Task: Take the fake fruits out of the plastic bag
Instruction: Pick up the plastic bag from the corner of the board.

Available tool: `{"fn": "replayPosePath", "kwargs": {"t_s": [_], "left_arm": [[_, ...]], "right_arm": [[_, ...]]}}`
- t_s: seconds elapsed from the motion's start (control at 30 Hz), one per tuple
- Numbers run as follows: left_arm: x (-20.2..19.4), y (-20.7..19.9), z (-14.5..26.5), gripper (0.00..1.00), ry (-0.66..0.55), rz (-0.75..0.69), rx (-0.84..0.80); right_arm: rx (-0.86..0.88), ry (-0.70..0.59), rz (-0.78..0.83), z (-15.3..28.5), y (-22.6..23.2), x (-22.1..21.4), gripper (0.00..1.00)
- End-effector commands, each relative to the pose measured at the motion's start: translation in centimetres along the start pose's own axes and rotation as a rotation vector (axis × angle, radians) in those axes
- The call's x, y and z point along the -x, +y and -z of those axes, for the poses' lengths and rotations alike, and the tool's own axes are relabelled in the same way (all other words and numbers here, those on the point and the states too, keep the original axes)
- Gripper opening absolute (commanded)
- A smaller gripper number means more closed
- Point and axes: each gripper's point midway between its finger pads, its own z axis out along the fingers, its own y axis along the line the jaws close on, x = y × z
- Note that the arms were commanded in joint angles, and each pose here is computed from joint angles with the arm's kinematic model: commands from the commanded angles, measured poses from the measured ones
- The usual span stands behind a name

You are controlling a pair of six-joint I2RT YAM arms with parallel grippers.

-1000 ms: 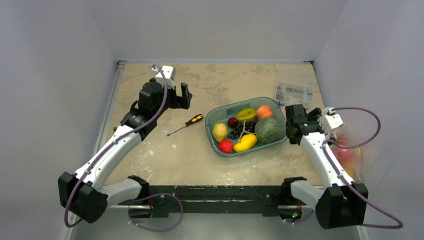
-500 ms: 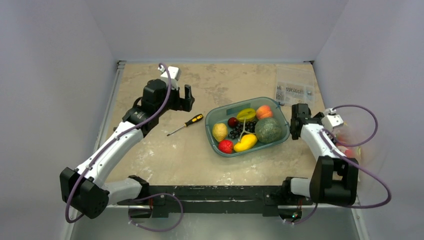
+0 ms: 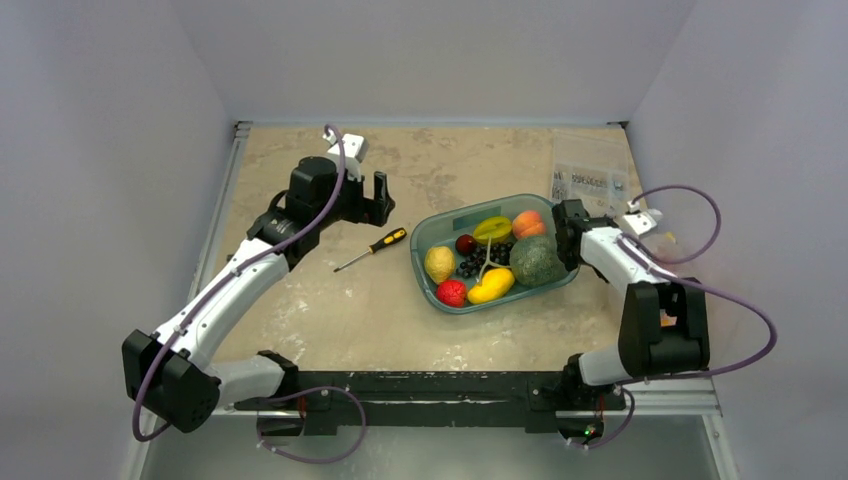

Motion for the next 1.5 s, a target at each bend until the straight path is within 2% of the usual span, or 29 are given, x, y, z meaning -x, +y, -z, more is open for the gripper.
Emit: {"fn": "replayPosePath", "kwargs": {"t_s": [0.0,0.13,0.27,0.43,0.6,0.7,0.83,1.03,1.1,1.2,1.47], "left_arm": [[2.1,-1.8,0.4,0.93,-0.033,0.005,-0.073],[1.6,-3.0,0.4,0.92,-0.016,-0.015,-0.143],[0.8,-5.1,0.2,0.87,0.015,-0.021,-0.246],[-0.6,-8.0,-0.1,0.85,0.056,-0.087,-0.332],[-1.3,-8.8,-0.2,0.84,0.071,-0.115,-0.354],[-1.4,-8.9,0.1,0.84,0.077,-0.135,-0.338],[-1.6,-9.6,0.8,0.84,0.07,-0.182,-0.34],[-1.6,-10.7,1.3,0.84,0.068,-0.2,-0.37],[-1.6,-11.1,1.5,0.84,0.074,-0.201,-0.383],[-1.3,-11.3,1.8,0.84,0.064,-0.197,-0.394],[-0.7,-10.6,2.4,0.84,0.032,-0.201,-0.352]], "right_arm": [[0.116,-0.069,-0.064,3.5,1.9,2.9,0.0],[0.23,0.034,-0.081,5.0,2.4,2.2,0.0],[0.504,0.146,-0.15,8.0,4.0,2.3,0.0],[0.69,0.126,-0.134,10.5,4.2,4.8,0.0],[0.822,0.15,-0.054,12.4,6.4,4.9,0.0],[0.789,0.214,-0.072,12.5,6.6,4.2,0.0],[0.687,0.232,-0.13,10.6,6.2,3.4,0.0],[0.806,0.377,-0.088,10.0,8.1,1.0,0.0],[0.9,0.348,-0.05,11.0,9.0,1.5,0.0],[0.91,0.314,-0.016,11.1,8.9,2.5,0.0],[0.746,0.091,-0.133,10.1,6.8,12.1,0.0]]}}
